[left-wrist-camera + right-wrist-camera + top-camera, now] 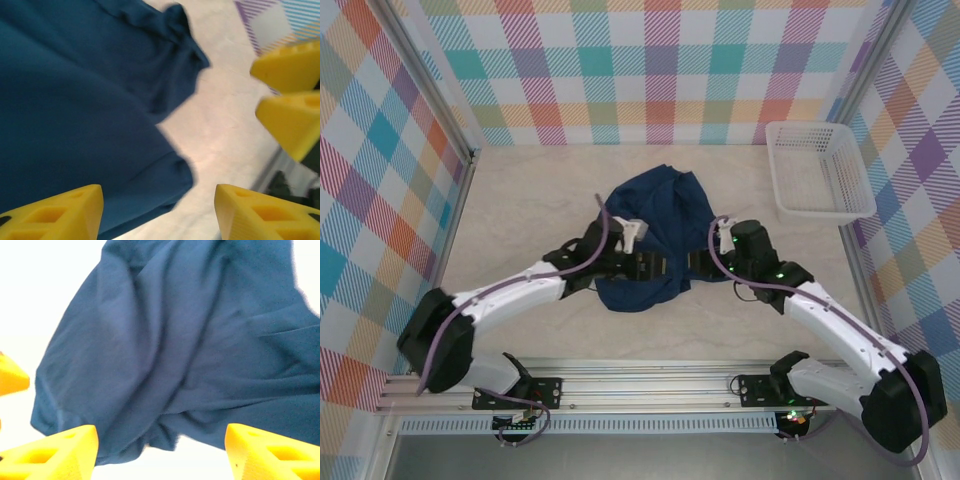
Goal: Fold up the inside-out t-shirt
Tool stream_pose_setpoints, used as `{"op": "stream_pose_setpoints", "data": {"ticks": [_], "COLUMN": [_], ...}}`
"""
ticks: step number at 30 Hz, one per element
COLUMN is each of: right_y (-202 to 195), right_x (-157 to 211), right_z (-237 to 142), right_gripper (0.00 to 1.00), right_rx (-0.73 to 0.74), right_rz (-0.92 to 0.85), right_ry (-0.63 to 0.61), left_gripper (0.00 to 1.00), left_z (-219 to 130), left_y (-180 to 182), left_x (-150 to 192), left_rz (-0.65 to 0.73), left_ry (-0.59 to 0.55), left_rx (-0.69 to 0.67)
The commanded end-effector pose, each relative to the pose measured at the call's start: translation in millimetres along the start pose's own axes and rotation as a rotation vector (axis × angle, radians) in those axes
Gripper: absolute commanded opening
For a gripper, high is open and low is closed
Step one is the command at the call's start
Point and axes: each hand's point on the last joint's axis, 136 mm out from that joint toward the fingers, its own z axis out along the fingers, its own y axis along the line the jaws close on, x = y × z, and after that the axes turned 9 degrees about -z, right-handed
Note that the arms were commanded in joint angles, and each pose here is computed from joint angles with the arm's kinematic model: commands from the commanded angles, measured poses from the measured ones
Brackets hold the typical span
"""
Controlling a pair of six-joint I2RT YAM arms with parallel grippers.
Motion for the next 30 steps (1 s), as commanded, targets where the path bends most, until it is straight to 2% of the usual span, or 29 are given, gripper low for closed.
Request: {"op": "stream_pose_setpoints", "data": {"ticks": [1,2,3,7,9,11,15,17,21,23,24,26,30], "right_y": [39.8,48.5,54.1,55.8,53.7,48.9,48.6,46.9,42.2,39.3,37.6,34.9,44.5], "right_x": [21.9,26.6,29.5,46.4,53.3,52.6,45.2,44.4,45.9,49.1,50.9,52.9,56.6], "right_z": [29.3,38.6,45.4,72.1,80.0,79.0,66.8,62.8,59.8,59.0,58.3,54.7,43.9], "right_gripper": [0.71,0.72,0.73,0.71,0.61,0.44,0.30,0.29,0.34,0.36,0.37,0.43,0.52], "right_rx": [-0.135,-0.153,-0.161,-0.142,-0.130,-0.104,-0.119,-0.139,-0.160,-0.153,-0.150,-0.137,-0.185], "right_rz": [-0.006,-0.017,-0.025,0.032,0.051,0.046,0.026,0.043,0.082,0.090,0.096,0.105,0.082], "right_ry": [0.077,0.098,0.109,0.164,0.187,0.189,0.167,0.167,0.165,0.169,0.173,0.173,0.145], "left_gripper": [0.63,0.70,0.71,0.73,0.73,0.73,0.73,0.73,0.72,0.63,0.55,0.32,0.07], "left_z": [-17.3,-15.7,-13.6,3.2,12.8,22.0,34.9,44.1,63.3,73.3,77.3,80.4,65.3], "left_y": [60.4,67.9,72.2,70.1,68.3,64.3,52.2,58.5,67.9,65.9,63.4,56.9,36.7], "left_x": [21.0,29.6,35.0,45.7,46.4,46.6,44.8,43.7,35.5,29.2,27.3,20.1,19.0], "left_rz": [0.028,0.043,0.056,0.190,0.272,0.356,0.476,0.530,0.583,0.596,0.597,0.577,0.455], "left_ry": [0.015,0.043,0.061,0.071,0.063,0.058,0.037,0.043,0.043,0.030,0.026,0.016,0.046], "left_rx": [-0.233,-0.253,-0.264,-0.260,-0.279,-0.287,-0.260,-0.297,-0.355,-0.356,-0.347,-0.334,-0.204]}}
